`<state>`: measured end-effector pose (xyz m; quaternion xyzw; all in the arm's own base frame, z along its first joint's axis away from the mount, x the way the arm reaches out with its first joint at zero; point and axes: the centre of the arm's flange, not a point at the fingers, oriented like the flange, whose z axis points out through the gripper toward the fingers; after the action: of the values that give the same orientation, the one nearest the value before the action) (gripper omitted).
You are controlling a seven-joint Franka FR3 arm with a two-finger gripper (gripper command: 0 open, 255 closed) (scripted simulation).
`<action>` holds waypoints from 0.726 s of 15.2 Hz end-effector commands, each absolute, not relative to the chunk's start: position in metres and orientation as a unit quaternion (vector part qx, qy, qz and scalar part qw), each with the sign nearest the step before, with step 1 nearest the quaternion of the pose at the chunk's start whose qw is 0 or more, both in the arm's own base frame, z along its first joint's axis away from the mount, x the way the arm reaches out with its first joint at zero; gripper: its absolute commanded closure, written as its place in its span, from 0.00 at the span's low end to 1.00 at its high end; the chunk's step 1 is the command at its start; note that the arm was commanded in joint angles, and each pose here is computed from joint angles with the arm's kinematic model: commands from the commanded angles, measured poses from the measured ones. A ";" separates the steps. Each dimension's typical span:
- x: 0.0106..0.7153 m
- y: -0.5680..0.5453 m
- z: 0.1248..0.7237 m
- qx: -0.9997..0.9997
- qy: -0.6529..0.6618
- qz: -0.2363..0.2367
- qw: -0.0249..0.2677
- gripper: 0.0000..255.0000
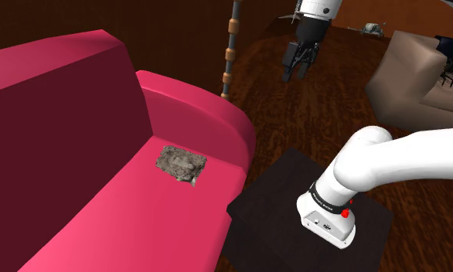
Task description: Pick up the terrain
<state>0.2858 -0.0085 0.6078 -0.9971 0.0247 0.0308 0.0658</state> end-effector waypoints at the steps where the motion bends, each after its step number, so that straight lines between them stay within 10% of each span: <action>1: 0.286 -0.008 0.608 -0.997 0.025 0.031 0.066 0.00; 11: 0.331 0.139 0.547 -0.997 -0.031 0.011 -0.071 0.00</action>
<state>0.3285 0.1241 0.5554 -0.9979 -0.0253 0.0138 -0.0575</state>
